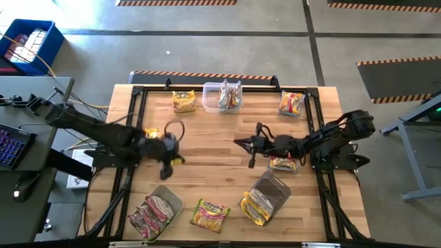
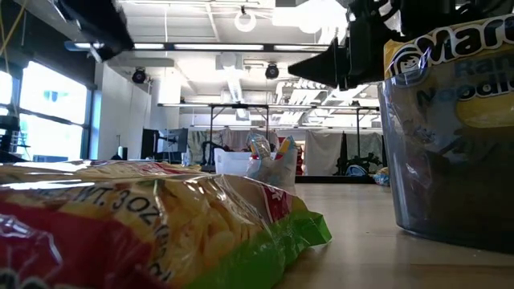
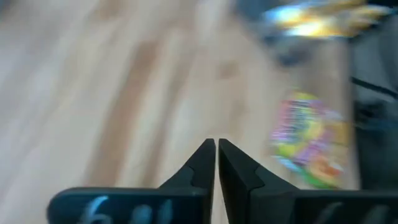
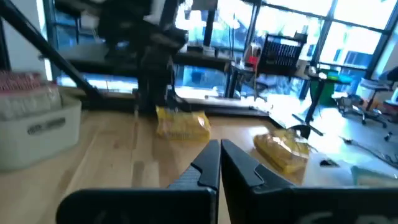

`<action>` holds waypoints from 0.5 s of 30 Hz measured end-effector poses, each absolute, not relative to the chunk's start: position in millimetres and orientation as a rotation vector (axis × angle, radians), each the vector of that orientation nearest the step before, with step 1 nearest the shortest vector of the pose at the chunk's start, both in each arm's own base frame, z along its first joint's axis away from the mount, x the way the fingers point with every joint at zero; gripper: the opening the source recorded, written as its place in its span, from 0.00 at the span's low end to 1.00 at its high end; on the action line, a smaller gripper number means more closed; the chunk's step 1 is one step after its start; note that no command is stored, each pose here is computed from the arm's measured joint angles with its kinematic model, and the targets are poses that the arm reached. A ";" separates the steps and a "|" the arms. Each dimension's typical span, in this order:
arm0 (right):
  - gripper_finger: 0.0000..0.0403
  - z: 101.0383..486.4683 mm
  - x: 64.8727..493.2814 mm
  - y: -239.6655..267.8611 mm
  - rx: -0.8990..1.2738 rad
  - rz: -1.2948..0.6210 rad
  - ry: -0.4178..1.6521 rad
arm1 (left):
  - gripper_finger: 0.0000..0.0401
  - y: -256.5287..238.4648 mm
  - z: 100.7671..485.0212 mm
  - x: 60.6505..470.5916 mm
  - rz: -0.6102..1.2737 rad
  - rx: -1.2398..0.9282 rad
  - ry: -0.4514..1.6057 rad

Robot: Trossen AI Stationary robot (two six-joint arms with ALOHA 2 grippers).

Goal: Sort Maruchan noodles
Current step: Put the yellow noodle pack into the black bin

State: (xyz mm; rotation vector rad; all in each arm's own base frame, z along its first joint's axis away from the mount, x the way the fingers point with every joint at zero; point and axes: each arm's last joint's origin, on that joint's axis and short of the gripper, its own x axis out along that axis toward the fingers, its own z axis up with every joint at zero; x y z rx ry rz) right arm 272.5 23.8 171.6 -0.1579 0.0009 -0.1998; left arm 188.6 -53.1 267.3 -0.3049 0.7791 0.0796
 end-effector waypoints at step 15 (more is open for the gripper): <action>0.00 156.0 272.5 -4.8 -0.174 -0.206 0.175 | 0.22 68.8 230.6 187.9 0.665 -0.418 1.053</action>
